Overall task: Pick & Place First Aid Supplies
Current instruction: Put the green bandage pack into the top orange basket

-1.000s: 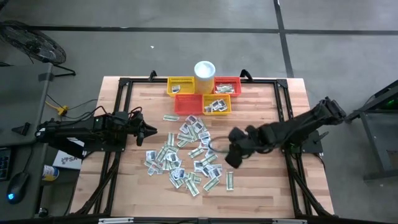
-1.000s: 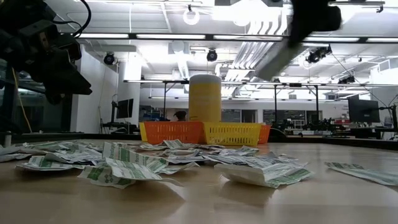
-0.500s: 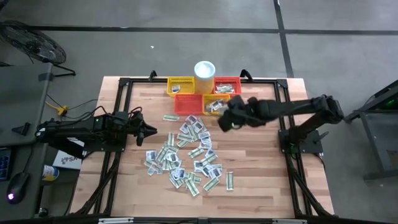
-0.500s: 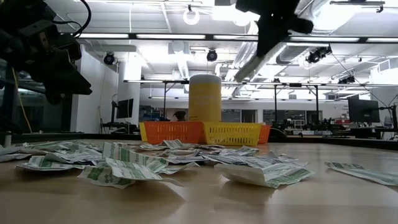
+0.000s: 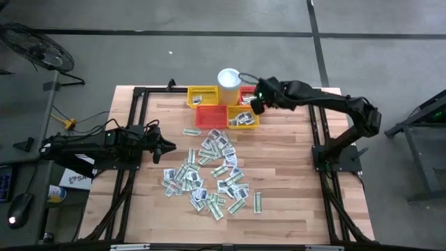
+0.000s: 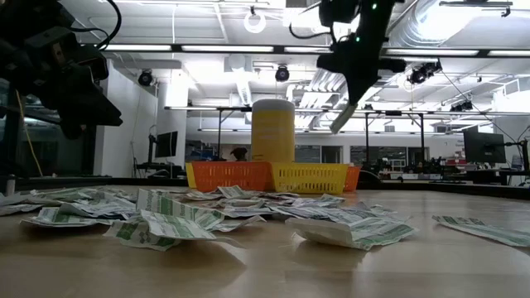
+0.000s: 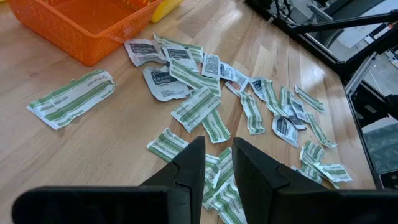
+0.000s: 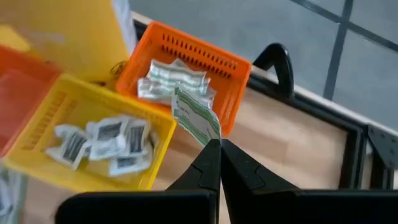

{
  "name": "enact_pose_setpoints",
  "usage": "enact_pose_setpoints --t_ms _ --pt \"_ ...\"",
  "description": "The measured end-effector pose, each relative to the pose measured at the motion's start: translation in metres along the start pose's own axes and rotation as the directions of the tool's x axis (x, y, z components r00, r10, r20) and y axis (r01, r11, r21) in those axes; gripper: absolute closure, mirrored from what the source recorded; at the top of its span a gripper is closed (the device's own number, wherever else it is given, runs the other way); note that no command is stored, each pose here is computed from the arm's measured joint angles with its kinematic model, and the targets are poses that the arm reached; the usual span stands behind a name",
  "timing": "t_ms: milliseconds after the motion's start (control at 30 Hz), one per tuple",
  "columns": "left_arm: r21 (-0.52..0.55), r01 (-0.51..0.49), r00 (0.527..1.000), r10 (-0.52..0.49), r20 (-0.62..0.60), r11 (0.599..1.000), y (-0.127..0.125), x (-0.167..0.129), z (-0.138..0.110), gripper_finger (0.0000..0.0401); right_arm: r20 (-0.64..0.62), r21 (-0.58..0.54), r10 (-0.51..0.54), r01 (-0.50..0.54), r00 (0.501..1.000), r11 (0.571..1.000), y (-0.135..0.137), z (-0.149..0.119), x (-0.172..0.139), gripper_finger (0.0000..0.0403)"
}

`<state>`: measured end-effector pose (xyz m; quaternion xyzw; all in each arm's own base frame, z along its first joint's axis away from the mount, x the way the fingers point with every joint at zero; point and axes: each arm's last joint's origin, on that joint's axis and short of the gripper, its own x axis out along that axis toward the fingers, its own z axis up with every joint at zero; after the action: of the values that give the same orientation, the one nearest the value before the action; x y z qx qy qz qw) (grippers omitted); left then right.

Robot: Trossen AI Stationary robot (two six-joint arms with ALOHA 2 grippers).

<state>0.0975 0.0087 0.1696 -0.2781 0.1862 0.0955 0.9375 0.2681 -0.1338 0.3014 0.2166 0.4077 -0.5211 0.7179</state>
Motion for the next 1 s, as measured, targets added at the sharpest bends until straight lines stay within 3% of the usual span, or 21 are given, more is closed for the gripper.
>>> enact_pose_setpoints --t_ms 267,600,833,1000 --pt "0.0 0.0 1.0 0.0 0.0 1.0 0.0 0.0 0.0 0.0321 -0.015 -0.041 0.056 -0.057 0.998 0.998 -0.014 0.03 0.046 0.0403" --pt "0.0 0.0 1.0 0.0 0.0 1.0 0.0 0.0 0.0 0.0321 -0.136 -0.015 0.104 -0.107 0.985 0.994 -0.023 0.038 0.103 0.0403" --pt "0.0 0.0 1.0 0.0 0.0 1.0 0.0 0.0 0.0 0.0321 -0.168 -0.005 0.139 -0.142 0.976 0.99 -0.023 0.039 0.126 0.0401" --pt "0.0 0.001 1.0 -0.001 0.0 1.0 0.0 0.0 0.0 0.0321 -0.163 -0.004 0.134 -0.137 0.977 0.991 -0.027 0.041 0.13 0.0373"
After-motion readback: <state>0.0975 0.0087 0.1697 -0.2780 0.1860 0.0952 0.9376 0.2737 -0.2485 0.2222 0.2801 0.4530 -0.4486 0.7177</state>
